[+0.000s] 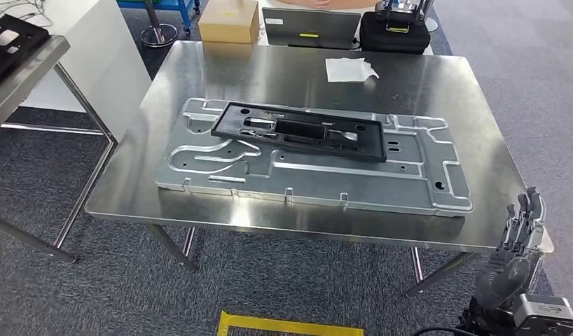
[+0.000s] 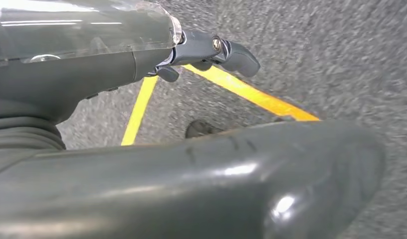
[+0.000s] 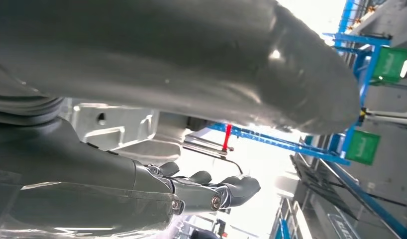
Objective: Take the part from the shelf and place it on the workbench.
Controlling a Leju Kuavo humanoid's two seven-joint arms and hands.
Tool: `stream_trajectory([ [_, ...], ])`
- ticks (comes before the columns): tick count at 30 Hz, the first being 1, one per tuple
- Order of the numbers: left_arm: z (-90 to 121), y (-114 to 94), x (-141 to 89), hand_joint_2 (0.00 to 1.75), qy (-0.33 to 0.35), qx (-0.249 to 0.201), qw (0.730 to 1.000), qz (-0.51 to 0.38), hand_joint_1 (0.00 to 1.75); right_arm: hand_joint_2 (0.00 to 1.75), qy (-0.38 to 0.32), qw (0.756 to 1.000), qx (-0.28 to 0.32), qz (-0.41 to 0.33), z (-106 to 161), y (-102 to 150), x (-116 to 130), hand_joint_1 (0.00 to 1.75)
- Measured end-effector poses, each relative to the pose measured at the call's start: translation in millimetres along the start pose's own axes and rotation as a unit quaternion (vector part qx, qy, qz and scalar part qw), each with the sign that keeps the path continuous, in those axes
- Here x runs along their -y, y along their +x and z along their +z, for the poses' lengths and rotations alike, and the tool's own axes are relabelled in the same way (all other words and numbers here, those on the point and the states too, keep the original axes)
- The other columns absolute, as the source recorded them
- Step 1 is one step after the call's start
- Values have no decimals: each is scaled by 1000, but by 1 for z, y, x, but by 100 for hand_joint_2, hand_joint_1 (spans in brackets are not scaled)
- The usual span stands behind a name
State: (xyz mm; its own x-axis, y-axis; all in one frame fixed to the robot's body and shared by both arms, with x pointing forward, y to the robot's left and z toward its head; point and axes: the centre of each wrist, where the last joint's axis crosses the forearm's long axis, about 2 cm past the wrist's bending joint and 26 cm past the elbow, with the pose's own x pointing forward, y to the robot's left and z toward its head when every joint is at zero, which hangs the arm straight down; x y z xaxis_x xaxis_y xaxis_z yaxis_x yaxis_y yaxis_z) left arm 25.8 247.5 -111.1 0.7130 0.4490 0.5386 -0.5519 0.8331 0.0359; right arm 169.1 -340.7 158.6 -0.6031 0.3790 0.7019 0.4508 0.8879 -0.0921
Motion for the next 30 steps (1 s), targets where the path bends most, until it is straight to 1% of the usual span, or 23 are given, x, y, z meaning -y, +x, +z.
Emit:
stream_trajectory([
  [8,2,-4,1,0,-6,-1,1000,-4,0,0,23,999,-12,40,11,-1,4,0],
  [11,3,-5,2,0,-12,-1,1000,-6,0,0,29,998,-25,54,20,0,9,0],
  [14,3,-5,2,0,-19,0,1000,-8,0,0,32,997,-29,64,24,0,14,0],
  [20,3,-4,3,0,-40,7,999,-20,0,0,40,995,-49,83,36,3,34,0],
  [26,3,-5,2,0,-52,4,998,-26,0,0,53,991,-68,103,46,8,52,0],
  [30,3,-5,2,0,-55,2,998,-28,0,0,52,988,-75,122,49,10,60,0],
])
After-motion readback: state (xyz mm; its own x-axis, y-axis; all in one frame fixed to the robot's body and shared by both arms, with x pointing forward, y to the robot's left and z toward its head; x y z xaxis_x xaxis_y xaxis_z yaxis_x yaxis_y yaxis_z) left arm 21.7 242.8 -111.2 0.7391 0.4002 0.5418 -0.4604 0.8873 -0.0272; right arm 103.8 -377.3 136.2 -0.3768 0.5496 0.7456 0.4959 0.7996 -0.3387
